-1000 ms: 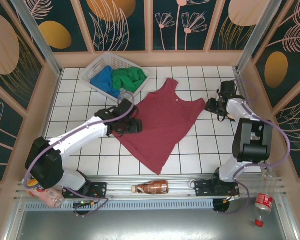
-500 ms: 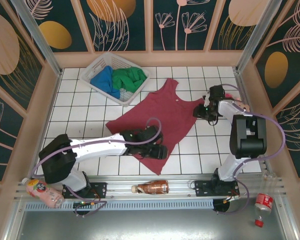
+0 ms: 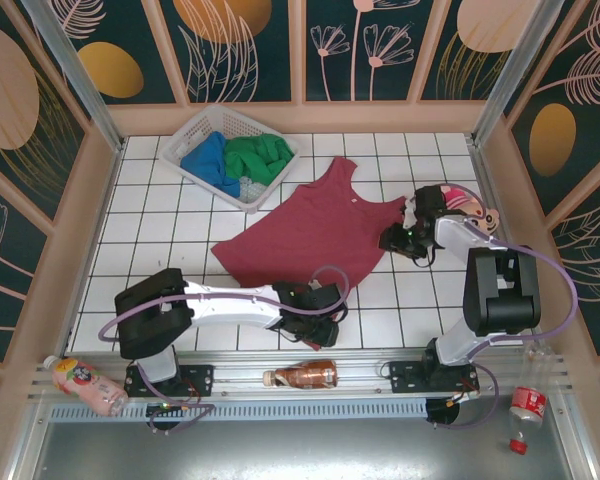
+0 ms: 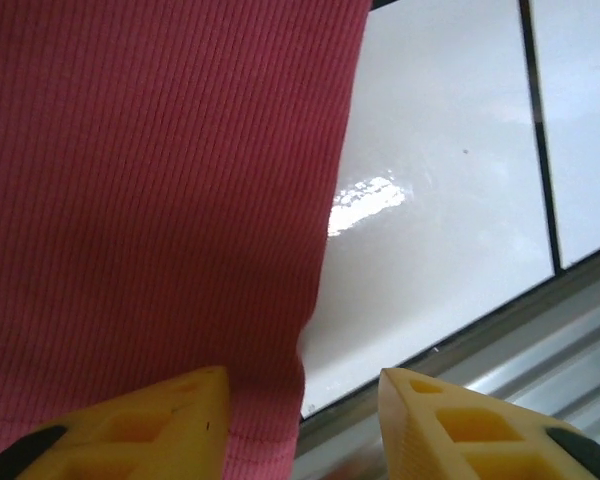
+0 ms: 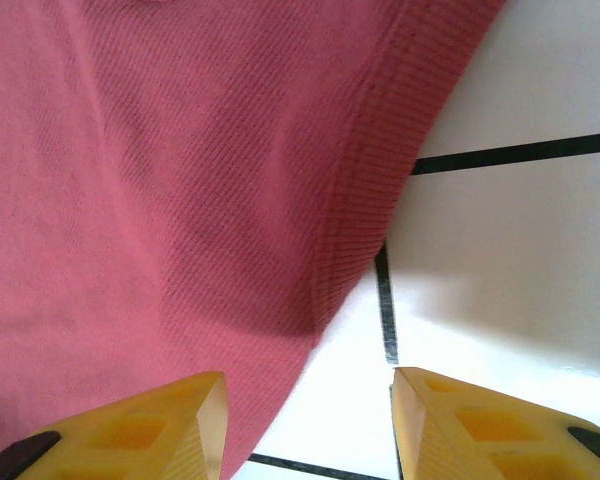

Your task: Fold and stack the tank tops

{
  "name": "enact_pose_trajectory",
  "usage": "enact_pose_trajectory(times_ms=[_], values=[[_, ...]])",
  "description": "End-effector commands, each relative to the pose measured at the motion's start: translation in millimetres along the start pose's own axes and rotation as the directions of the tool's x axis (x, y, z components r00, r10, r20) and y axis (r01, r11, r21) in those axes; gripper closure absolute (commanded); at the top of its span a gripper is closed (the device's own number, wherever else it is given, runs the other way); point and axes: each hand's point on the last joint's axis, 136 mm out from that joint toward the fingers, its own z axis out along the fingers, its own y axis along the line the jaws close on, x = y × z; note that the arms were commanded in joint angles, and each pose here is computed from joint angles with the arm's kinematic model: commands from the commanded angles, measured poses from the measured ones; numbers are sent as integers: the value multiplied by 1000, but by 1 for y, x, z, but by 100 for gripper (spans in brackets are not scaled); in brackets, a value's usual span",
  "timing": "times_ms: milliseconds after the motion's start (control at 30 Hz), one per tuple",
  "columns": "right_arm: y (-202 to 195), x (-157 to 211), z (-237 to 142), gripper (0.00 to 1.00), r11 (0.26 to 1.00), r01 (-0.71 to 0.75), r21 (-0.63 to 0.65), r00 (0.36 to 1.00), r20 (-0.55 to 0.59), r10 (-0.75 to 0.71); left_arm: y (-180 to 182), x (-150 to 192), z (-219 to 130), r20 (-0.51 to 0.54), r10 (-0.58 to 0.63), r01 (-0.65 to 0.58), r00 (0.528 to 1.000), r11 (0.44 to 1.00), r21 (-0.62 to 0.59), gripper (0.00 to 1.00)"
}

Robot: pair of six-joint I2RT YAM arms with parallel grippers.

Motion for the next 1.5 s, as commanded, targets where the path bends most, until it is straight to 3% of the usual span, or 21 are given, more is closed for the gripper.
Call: enact_pose_trajectory(times_ms=[0, 267, 567, 633, 900, 1267, 1467], values=[[4, 9, -1, 53, 1000, -7, -26, 1000, 0, 7, 19, 7, 10, -24, 12, -15, 1000, 994, -106, 61], [7, 1, 7, 57, 999, -16, -51, 1000, 3, 17, 51, 16, 14, -84, 37, -60, 996, 957, -284, 78], [14, 4, 23, 69, 996, -18, -91, 1000, -22, 16, 40, -2, -4, -43, 60, -71, 997, 946, -318, 100], [13, 3, 26, 71, 997, -7, -77, 1000, -27, 5, 37, -6, -9, -35, 62, -69, 997, 945, -319, 100], [14, -12, 16, 99, 999, 14, -41, 1000, -12, -15, 22, -23, -31, 9, 36, -33, 999, 968, -248, 100], [49, -41, 16, 100, 998, 29, -61, 1000, -2, -29, 37, -59, -57, 82, -42, 55, 996, 983, -174, 100], [70, -47, 33, 97, 996, 51, -73, 998, -28, -53, 60, -65, -55, 80, -67, 82, 995, 976, -204, 100]])
